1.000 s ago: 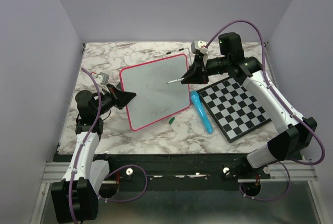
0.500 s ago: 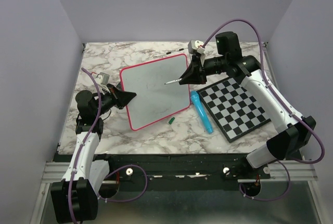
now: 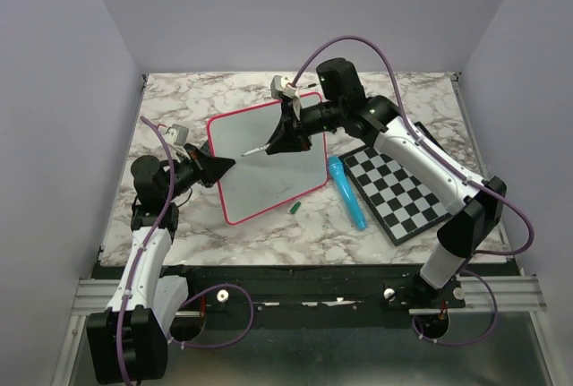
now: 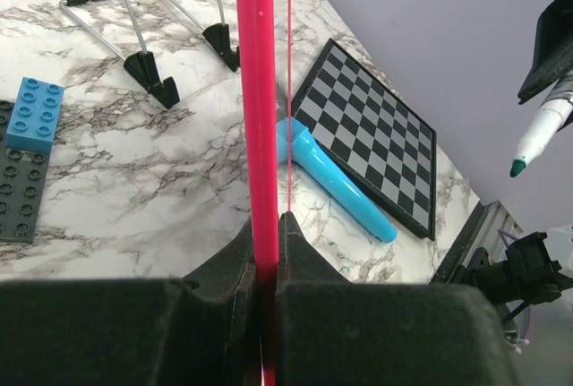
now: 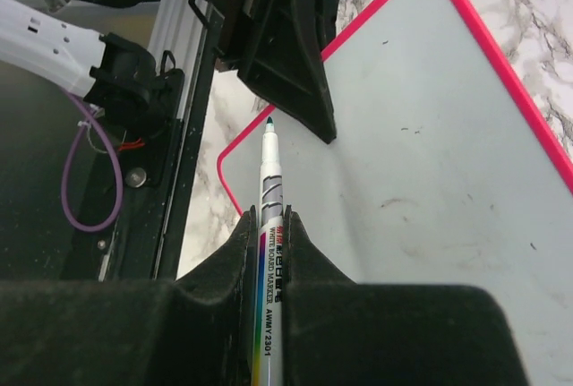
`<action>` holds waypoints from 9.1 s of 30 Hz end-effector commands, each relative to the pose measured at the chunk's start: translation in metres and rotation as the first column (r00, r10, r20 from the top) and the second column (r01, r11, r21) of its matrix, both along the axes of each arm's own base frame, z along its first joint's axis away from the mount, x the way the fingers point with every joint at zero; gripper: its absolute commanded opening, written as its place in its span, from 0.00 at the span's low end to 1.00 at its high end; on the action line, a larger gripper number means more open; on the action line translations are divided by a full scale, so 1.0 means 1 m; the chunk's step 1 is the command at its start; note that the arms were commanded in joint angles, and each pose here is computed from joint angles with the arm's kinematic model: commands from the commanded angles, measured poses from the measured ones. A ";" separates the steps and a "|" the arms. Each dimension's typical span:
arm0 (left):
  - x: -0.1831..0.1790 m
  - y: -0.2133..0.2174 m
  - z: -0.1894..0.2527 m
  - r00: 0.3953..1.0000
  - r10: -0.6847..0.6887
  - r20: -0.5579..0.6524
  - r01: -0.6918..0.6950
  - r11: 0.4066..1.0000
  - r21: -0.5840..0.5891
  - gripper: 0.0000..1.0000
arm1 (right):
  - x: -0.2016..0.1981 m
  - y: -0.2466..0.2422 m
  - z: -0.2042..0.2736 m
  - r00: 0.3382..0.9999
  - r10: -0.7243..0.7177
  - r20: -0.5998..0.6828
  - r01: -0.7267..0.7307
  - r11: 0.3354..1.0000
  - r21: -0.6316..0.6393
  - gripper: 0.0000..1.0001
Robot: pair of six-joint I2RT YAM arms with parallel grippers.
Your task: Write a sentence on the whiteboard
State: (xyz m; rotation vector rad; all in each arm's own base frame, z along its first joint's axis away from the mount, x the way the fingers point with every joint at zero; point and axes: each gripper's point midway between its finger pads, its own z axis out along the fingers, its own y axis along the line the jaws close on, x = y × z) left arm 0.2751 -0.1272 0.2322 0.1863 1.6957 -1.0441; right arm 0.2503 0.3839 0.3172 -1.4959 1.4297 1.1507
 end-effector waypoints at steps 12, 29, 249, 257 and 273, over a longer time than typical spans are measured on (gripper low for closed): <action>0.005 -0.003 0.009 0.997 0.001 0.080 -0.002 1.000 0.020 0.00 | 0.030 0.039 0.004 0.991 -0.118 -0.058 0.119 0.993 0.021 0.01; 0.003 -0.005 0.009 0.996 -0.018 0.090 0.016 1.000 0.023 0.00 | 0.055 0.036 -0.017 0.965 -0.177 -0.193 0.184 0.983 0.017 0.01; 0.006 -0.169 0.007 0.953 -0.201 0.227 0.255 0.937 -0.240 0.00 | 0.054 -0.148 -0.084 0.890 -0.311 -0.334 0.313 0.948 -0.049 0.01; 0.006 -0.169 0.005 0.954 -0.200 0.224 0.254 0.937 -0.242 0.00 | 0.056 -0.145 -0.082 0.889 -0.306 -0.342 0.310 0.950 -0.045 0.01; 0.005 -0.168 0.003 0.954 -0.202 0.222 0.255 0.936 -0.243 0.00 | 0.067 -0.144 -0.074 0.877 -0.349 -0.330 0.358 0.933 -0.035 0.01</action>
